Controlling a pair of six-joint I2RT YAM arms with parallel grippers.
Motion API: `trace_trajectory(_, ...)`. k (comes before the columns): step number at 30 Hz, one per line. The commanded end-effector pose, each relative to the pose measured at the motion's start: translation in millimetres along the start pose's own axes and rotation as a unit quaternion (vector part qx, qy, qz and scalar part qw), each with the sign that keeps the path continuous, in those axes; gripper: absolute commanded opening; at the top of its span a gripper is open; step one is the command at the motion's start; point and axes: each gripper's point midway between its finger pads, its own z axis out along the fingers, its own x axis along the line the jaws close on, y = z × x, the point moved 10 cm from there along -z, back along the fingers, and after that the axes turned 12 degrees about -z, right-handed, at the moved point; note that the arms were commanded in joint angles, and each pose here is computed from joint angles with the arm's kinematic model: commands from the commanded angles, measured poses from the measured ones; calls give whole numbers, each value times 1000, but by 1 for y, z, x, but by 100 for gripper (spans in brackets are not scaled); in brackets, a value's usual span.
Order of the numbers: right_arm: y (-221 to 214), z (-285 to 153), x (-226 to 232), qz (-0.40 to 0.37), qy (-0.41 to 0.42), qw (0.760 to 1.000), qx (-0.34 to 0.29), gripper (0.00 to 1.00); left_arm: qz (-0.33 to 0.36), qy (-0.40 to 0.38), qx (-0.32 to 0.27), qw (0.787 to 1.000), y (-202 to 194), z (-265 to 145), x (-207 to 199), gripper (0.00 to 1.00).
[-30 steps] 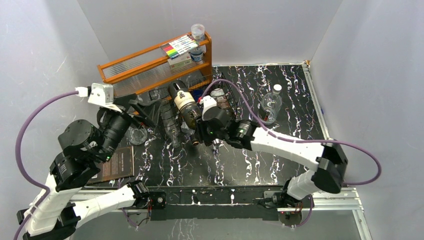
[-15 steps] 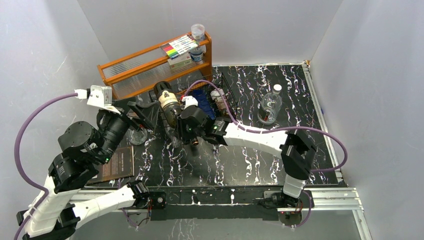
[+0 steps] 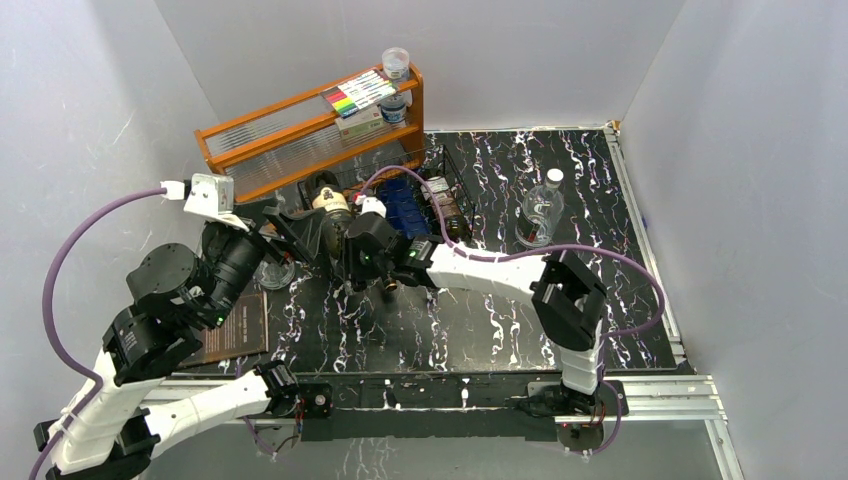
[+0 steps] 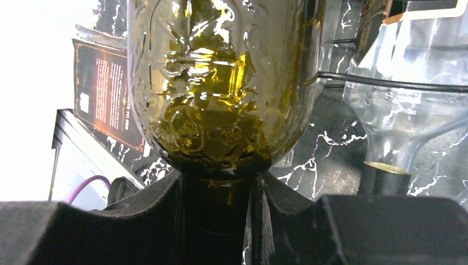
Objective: Put the wine bottle on the wine rack
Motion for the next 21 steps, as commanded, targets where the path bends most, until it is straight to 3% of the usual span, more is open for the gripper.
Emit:
trace_trajectory(1,51,-6,30,24,49,994,-97,10,-5,-8,0,1000,0,-2,0,98)
trace_trajectory(11,51,-5,34,14,69,994,-89,65,-9,-6,2,1000,1,-7,2,98)
trace_trajectory(16,55,-13,31,6,57,993,-99,80,-8,-2,9,1000,1,-8,3,98)
trace_trajectory(21,59,-28,24,-2,26,994,-110,86,-10,-1,14,1000,4,-9,2,98)
